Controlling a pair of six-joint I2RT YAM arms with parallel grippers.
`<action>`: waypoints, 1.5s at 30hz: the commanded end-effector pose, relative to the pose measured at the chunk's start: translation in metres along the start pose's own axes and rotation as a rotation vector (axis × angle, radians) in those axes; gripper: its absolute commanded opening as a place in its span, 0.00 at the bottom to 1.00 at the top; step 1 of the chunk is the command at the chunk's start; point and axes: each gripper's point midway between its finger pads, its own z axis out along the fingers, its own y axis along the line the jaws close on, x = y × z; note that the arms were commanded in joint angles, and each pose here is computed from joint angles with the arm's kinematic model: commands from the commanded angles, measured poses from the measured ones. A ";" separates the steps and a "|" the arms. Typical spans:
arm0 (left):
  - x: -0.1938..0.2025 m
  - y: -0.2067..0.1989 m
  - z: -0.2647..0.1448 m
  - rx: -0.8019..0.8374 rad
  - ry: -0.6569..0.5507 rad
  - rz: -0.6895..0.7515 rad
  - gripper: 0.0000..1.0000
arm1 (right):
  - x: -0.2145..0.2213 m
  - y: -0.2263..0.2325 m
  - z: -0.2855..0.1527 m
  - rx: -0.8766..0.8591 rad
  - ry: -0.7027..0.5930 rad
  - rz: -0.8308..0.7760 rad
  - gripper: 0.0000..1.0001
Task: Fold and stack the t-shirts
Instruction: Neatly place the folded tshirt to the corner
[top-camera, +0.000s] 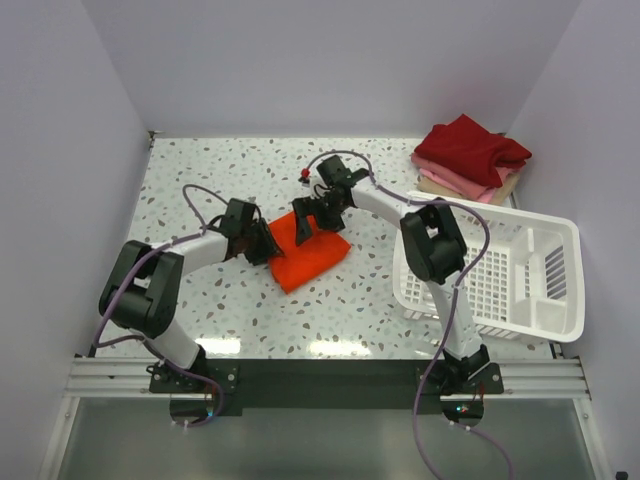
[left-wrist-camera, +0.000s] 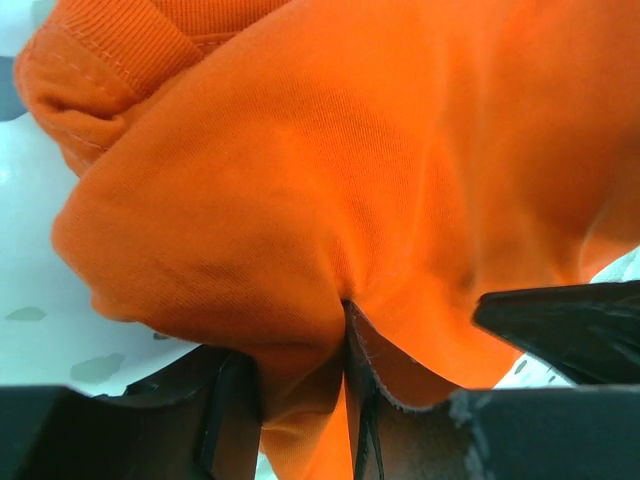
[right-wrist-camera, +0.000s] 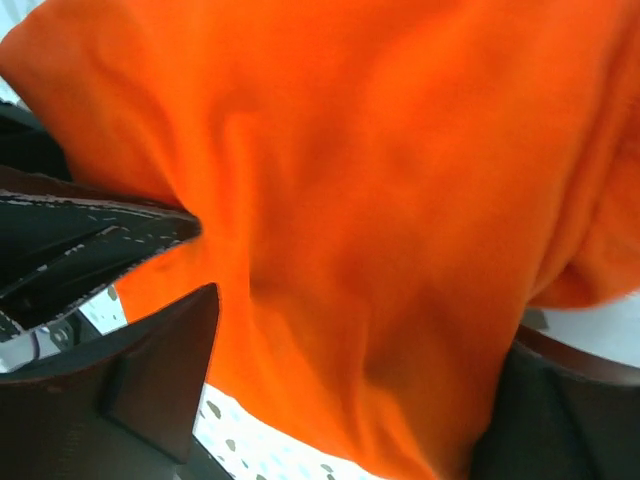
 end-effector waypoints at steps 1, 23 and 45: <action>0.015 0.017 0.013 -0.066 0.046 0.038 0.38 | 0.020 0.000 0.013 0.017 0.051 0.017 0.84; -0.050 -0.044 -0.073 -0.023 -0.146 0.117 0.81 | -0.058 -0.028 -0.048 0.257 -0.164 -0.028 0.00; -0.090 -0.055 -0.073 0.003 -0.044 0.191 0.81 | -0.207 -0.113 -0.261 0.472 -0.844 0.257 0.00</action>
